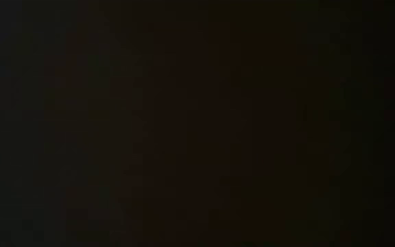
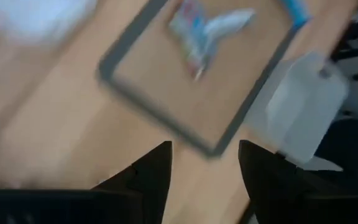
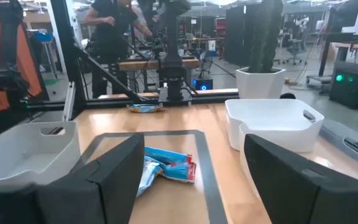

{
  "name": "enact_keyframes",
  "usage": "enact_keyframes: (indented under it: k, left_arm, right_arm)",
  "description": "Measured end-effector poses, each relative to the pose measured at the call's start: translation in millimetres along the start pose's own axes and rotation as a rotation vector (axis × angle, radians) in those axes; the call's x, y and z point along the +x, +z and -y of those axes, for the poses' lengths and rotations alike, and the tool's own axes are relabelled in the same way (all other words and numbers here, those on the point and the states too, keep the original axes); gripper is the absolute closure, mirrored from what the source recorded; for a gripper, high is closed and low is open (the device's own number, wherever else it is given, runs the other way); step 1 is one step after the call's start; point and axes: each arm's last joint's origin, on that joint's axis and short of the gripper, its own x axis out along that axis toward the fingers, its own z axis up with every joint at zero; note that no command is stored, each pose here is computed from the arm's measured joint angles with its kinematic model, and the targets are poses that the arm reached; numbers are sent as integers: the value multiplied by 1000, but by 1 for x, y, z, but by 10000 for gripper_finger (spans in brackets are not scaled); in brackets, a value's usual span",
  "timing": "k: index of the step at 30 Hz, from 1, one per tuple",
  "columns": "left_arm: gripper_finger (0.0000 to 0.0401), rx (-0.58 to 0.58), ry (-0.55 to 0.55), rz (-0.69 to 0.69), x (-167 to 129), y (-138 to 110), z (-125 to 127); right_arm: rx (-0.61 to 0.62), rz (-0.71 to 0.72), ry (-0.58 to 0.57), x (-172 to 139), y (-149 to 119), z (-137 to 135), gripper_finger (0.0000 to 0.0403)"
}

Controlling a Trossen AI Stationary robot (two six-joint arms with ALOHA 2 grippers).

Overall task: Pick and place Granola Bars by type
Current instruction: Put the left yellow granola bar into the gray bin

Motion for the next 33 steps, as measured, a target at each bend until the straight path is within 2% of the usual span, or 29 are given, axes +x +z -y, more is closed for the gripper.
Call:
enact_keyframes:
  k: [3,7,16,18,23,27,33]
  left_arm:
    - [226,-110,96,-43,-6,-25,-2]
    - [221,-188,110,-16,3,-48,1]
    - [184,-377,384,-168,76,-103,-13]
    - [169,-406,399,-190,93,-113,-16]
    - [132,-462,338,-215,132,-131,-21]
    - [113,-513,375,-227,158,-142,-31]
    - [108,-540,448,-239,185,-154,-45]
  right_arm:
    - [-2,0,-6,0,0,0,125]
    - [2,1,-36,0,0,1,125]
    - [32,-1,-36,0,0,1,125]
    - [31,-1,-36,0,0,1,125]
    - [30,-1,-36,0,0,1,125]
    - [32,-2,-36,0,0,1,125]
    - [33,-2,-36,0,0,1,125]
